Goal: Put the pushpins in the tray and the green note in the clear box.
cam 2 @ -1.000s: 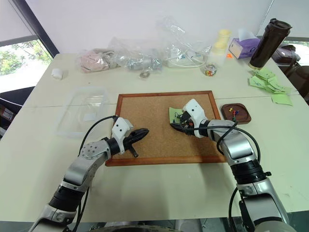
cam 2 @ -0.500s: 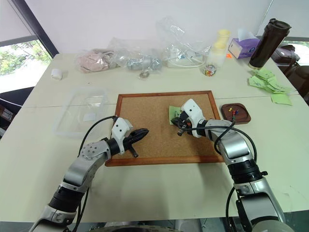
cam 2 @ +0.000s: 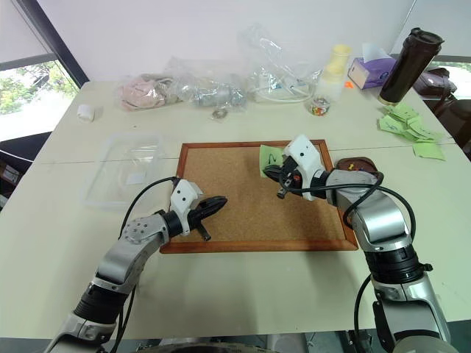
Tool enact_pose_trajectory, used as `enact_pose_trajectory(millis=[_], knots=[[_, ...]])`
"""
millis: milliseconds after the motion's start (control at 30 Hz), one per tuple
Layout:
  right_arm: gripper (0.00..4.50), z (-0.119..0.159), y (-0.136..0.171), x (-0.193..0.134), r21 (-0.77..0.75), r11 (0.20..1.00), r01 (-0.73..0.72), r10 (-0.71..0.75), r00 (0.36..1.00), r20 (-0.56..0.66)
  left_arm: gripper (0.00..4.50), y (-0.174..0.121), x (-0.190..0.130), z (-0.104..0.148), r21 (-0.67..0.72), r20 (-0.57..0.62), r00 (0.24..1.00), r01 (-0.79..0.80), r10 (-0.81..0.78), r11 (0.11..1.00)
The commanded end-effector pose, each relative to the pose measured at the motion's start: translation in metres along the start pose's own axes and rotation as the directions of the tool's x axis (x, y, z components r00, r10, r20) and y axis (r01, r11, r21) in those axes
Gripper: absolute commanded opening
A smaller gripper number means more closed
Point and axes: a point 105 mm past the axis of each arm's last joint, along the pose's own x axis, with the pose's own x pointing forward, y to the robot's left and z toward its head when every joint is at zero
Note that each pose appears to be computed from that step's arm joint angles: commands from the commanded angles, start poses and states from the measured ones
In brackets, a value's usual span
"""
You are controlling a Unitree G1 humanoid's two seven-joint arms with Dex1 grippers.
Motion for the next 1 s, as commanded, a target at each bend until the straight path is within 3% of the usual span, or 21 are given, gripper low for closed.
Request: enact_pose_trajectory(millis=[33,133,233,333,533,1000], knots=[[0.05,0.014,0.007,-0.007,-0.069,0.997,-0.03,0.031,0.999,0.022,0.0,-0.001,-0.002,-0.022,-0.075,-0.071,0.997,-0.004,-0.001,0.997],[0.05,0.016,0.018,-0.01,-0.105,0.991,-0.083,0.084,0.996,0.008,0.0,0.013,-0.003,-0.006,-0.089,-0.03,1.0,-0.01,0.008,0.996],[0.05,0.02,0.025,-0.012,-0.139,0.983,-0.119,0.121,0.993,0.007,0.0,0.01,-0.006,0.02,-0.113,0.037,0.996,0.09,-0.087,0.989],[0.0,0.024,0.029,-0.014,-0.167,0.976,-0.138,0.142,0.99,0.008,1.02,0.009,-0.009,0.041,-0.127,0.081,0.984,0.166,-0.157,0.978],[0.0,0.028,0.035,-0.015,-0.197,0.967,-0.164,0.169,0.986,0.009,3.88,0.011,-0.006,0.07,-0.177,0.146,0.968,0.23,-0.205,0.957],[0.0,0.034,0.052,-0.015,-0.327,0.917,-0.227,0.239,0.971,-0.006,3.88,0.004,0.025,0.09,-0.424,0.251,0.95,0.28,-0.185,0.861]])
